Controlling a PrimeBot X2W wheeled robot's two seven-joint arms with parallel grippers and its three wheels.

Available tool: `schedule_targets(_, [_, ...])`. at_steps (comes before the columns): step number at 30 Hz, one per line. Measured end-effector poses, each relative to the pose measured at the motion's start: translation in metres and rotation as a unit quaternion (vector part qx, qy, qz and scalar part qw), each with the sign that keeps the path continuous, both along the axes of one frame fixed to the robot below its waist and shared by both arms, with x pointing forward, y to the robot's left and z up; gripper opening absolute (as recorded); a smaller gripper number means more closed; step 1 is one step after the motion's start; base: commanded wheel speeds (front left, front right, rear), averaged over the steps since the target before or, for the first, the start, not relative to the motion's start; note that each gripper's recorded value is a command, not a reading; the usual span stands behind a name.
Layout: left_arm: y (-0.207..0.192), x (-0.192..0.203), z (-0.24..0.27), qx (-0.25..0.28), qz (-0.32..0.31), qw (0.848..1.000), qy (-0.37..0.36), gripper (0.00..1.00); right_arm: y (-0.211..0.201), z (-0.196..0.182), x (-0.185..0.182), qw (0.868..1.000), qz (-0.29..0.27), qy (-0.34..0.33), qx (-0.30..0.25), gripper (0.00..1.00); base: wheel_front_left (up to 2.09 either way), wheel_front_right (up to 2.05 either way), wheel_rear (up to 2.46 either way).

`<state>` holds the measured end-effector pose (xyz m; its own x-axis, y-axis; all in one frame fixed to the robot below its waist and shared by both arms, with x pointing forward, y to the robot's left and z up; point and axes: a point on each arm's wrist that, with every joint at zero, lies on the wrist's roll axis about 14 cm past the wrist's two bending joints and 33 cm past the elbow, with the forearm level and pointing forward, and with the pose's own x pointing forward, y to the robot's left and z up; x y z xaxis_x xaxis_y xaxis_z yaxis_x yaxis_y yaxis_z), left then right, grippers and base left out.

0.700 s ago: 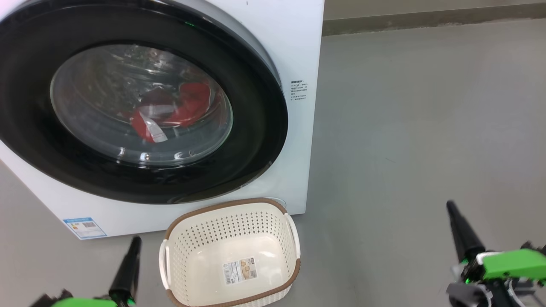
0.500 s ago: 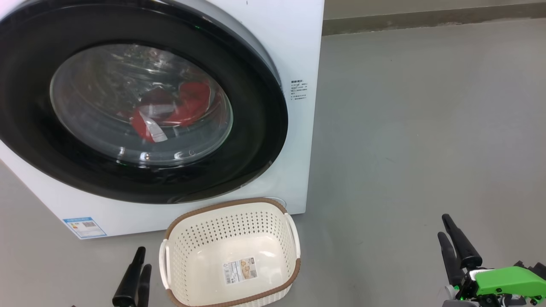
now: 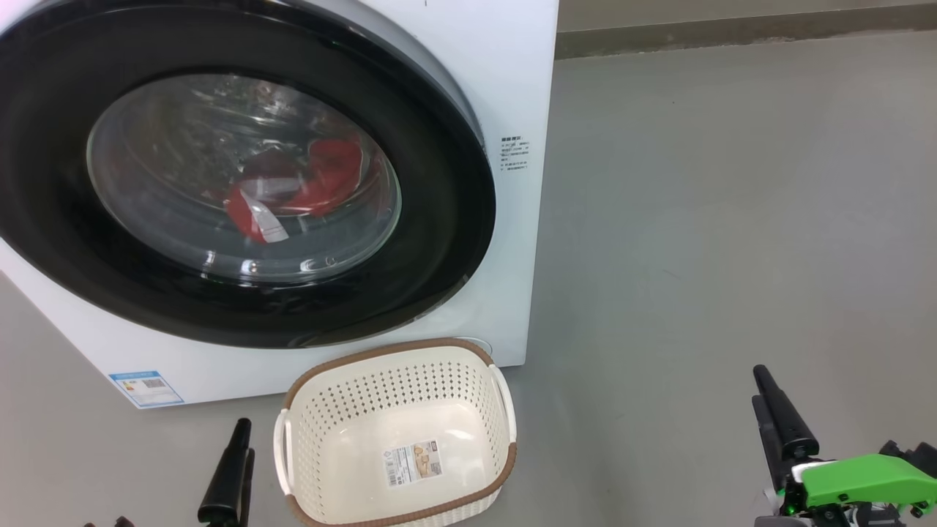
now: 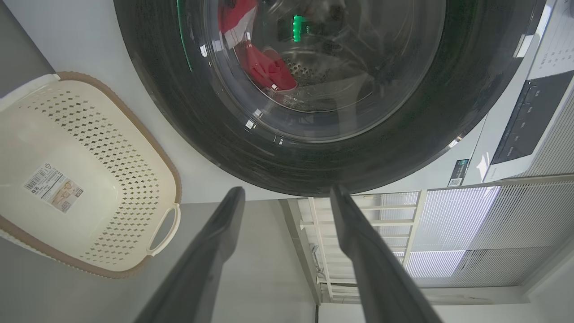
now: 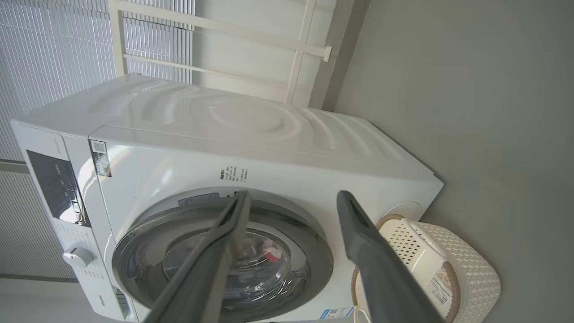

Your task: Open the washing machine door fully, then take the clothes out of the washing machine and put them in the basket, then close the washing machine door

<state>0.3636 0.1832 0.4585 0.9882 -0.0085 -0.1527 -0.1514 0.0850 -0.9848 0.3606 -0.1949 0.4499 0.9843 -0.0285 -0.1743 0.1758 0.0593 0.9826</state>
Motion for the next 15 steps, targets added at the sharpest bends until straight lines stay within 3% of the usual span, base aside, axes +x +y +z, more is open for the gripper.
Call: schedule_targets(15, [0.0009, 0.0008, 0.0042, 0.131, -0.013, 0.991, -0.003, 1.00, 0.0048, -0.0015, 0.0012, 0.993, 0.025, 0.007, -0.112, 1.00, 0.00, 0.00, 0.00])
